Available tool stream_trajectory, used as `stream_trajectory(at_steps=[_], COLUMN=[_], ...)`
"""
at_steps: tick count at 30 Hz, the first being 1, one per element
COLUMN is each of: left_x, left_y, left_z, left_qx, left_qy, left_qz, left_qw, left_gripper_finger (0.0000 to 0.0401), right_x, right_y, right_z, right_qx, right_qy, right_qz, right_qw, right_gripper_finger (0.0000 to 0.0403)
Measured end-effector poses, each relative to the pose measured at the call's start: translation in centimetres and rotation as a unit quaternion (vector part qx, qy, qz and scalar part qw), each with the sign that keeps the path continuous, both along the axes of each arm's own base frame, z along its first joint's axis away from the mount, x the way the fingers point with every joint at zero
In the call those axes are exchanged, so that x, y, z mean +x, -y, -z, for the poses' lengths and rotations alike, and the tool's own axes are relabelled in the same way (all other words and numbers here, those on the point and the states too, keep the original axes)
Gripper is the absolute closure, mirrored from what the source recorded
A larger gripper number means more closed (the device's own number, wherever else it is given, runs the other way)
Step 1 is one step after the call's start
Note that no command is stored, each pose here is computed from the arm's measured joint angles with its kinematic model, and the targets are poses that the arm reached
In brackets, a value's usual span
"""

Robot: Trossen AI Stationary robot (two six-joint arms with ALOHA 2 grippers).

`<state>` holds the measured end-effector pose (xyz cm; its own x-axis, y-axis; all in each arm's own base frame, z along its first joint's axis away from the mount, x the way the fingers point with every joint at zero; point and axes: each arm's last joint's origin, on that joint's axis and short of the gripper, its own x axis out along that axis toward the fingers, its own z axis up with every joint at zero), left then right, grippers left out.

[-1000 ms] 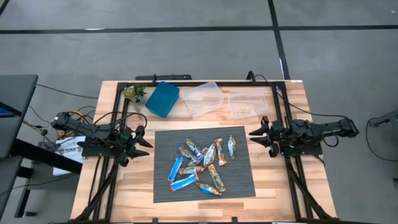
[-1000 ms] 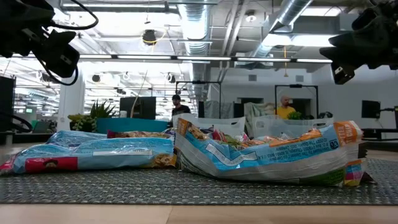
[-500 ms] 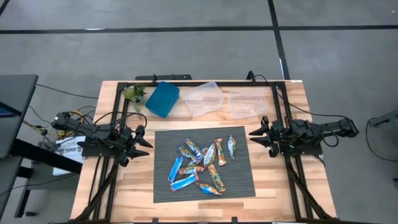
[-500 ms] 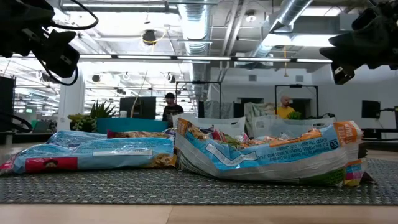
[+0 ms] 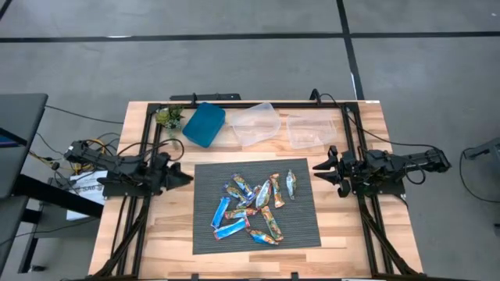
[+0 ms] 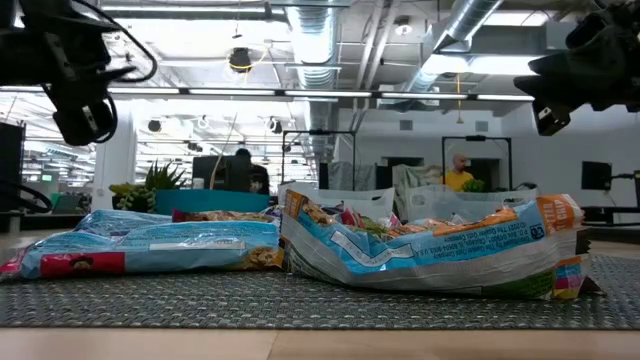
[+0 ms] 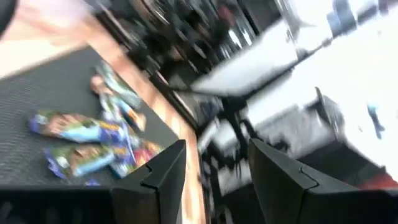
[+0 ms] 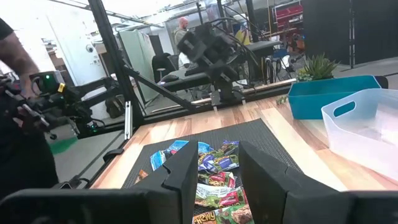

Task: Pick and place Granola Bars by type
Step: Put the middle blue granola bar into the left transparent bin

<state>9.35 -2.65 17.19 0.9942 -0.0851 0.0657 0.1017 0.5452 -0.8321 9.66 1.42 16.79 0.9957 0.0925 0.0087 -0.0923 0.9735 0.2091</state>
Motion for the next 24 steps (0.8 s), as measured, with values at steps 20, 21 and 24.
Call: stream_trajectory(at_steps=[20, 21, 24], left_x=[1.8, 2.3, 4.3], left_y=[0.0, 0.2, 0.8], left_z=[-2.2, -2.6, -4.1], left_qx=[-0.062, -0.056, -0.031], left_qy=[-0.038, -0.052, -0.095], left_qz=[-0.118, -0.117, -0.121], left_qw=[0.990, 0.990, 0.988], left_gripper_finger=[0.0236, 0.0236, 0.0236], right_x=[0.0, 0.0, -0.2], right_y=[0.1, 0.1, 0.3], right_z=[-0.3, -0.6, -1.8], right_qx=[0.004, 0.014, 0.093], right_qy=[0.016, 0.030, 0.089], right_qz=[0.017, 0.021, 0.036], right_qw=[1.000, 0.999, 0.991], right_gripper_finger=[0.0295, 0.0295, 0.0295])
